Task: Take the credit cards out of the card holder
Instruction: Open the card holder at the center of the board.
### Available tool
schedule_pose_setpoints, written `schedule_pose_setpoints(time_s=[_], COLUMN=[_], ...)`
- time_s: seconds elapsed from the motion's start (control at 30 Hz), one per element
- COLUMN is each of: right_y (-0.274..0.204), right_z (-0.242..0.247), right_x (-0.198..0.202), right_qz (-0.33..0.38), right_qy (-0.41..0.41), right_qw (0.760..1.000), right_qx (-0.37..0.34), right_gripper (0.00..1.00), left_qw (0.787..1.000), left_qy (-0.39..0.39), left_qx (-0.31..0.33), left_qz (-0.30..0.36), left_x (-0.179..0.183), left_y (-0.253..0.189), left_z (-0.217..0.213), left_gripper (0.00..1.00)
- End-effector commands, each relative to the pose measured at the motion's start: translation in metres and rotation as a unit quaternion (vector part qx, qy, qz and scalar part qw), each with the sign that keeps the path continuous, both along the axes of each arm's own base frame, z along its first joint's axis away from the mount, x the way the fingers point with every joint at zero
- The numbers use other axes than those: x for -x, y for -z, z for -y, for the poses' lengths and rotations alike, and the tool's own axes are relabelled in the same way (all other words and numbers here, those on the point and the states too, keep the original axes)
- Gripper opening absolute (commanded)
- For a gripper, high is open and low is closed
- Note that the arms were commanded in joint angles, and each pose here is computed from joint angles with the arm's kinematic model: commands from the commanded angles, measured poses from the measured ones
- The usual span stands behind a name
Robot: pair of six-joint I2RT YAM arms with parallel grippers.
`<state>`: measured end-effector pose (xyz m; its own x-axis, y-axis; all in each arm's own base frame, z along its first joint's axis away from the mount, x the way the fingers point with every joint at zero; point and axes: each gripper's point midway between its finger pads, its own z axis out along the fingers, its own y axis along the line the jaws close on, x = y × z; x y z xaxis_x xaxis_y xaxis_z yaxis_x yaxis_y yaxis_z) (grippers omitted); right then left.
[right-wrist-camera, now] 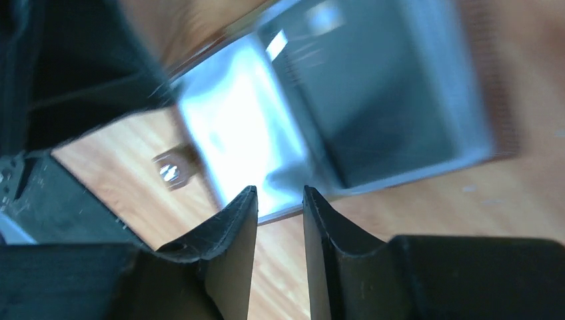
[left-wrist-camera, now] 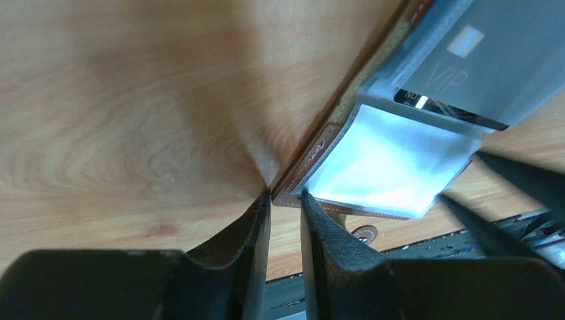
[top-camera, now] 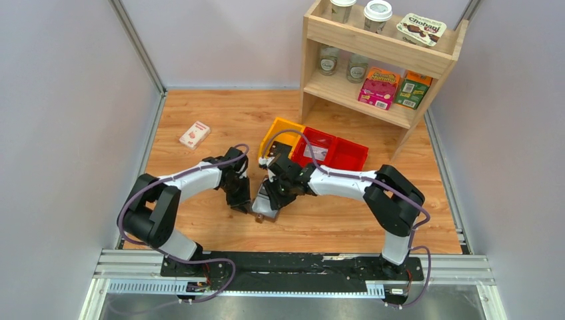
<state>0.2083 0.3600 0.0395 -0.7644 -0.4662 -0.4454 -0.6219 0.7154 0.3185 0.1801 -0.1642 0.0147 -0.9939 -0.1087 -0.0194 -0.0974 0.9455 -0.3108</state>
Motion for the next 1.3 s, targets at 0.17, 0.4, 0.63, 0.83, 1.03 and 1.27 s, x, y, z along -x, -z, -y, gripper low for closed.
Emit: schedule_pose_setpoints(time_s=[0.17, 0.4, 0.63, 0.83, 1.03, 1.27], right_y=[-0.014, -0.043, -0.061, -0.034, -0.005, 0.012], right_z=[-0.063, -0.059, 0.005, 0.016, 0.018, 0.024], right_x=[0.056, 0.016, -0.056, -0.070, -0.064, -0.022], right_qz=[-0.054, 0.015, 0.088, 0.084, 0.056, 0.005], right_qy=[-0.072, -0.032, 0.051, 0.059, 0.071, 0.088], right_qw=[0.991, 0.995, 0.994, 0.995, 0.996, 0.996], right_qx=[-0.098, -0.098, -0.044, -0.001, 0.015, 0.027], right_gripper=[0.33, 0.36, 0.55, 0.61, 0.58, 0.41], left_qw=[0.996, 0.993, 0.993, 0.992, 0.991, 0.989], left_qy=[0.002, 0.006, 0.009, 0.009, 0.007, 0.010], left_qx=[-0.060, -0.069, -0.071, -0.080, -0.090, -0.097], left_qz=[0.064, 0.097, 0.097, 0.096, 0.101, 0.115], left_x=[-0.064, -0.086, -0.081, -0.081, -0.084, -0.097], left_y=[-0.001, -0.006, -0.001, 0.002, 0.003, -0.002], left_z=[-0.007, -0.011, -0.014, -0.017, -0.020, -0.019], left_gripper=[0.29, 0.29, 0.29, 0.29, 0.28, 0.29])
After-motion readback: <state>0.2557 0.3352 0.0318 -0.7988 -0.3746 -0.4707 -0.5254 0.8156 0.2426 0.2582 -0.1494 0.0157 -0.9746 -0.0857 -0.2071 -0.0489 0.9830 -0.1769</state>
